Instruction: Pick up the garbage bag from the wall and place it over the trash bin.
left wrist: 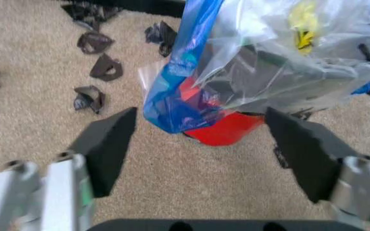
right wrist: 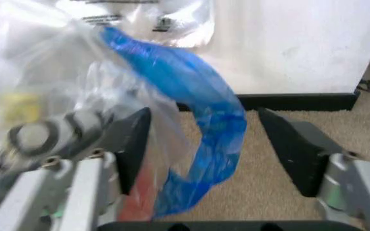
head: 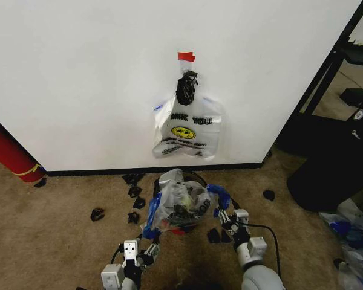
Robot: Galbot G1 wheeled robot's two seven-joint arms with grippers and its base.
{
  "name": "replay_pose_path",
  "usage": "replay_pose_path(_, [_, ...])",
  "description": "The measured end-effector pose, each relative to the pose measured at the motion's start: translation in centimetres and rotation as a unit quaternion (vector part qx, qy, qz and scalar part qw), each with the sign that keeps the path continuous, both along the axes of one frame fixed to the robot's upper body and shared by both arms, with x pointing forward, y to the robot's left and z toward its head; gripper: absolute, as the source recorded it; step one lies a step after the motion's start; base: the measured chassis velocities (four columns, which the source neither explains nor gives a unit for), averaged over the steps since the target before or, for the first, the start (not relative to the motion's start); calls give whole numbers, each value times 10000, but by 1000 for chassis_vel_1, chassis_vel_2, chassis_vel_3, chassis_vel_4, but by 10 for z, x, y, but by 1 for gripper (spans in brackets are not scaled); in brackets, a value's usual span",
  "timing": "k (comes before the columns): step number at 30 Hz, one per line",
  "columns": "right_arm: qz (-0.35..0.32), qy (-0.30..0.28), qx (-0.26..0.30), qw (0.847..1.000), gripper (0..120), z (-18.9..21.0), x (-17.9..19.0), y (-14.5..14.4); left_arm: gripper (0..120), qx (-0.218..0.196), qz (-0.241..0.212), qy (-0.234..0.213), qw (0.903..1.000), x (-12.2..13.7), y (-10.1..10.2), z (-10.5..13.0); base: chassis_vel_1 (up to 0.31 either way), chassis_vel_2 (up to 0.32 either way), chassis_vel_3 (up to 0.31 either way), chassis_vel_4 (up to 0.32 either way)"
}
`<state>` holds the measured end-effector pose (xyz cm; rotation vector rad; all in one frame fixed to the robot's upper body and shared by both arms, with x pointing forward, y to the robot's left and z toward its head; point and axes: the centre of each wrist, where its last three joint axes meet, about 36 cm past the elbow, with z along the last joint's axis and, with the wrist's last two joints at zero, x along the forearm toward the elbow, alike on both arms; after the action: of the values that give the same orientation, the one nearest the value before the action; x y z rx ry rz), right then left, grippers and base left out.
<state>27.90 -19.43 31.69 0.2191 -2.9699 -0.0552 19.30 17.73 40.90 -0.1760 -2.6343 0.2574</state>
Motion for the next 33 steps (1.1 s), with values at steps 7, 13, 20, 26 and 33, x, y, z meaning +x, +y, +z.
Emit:
replay_pose_path(7, [35,-263,6,9996,90,4,-12,-4,100,91,-77,-235,9997,-8,1,17,0,0,0,0])
replay_pose_path(13, [-18,-456,41,9990,100,16,-16,-9,100,216,-116,-595,9979,-12,9,42,0,0,0,0])
replay_pose_path(20, [-112,-544,107,9984,100,26,-20,-13,100,67,26,-1155,9933,24,35,89,0,0,0,0])
replay_pose_path(26, [-147,-925,272,9952,100,39,-21,-19,100,-182,-217,-1532,9878,99,60,124,0,0,0,0])
replay_pose_path(33, [120,-1863,310,9819,100,55,-2,-28,100,275,-687,-1551,9851,140,89,95,0,0,0,0])
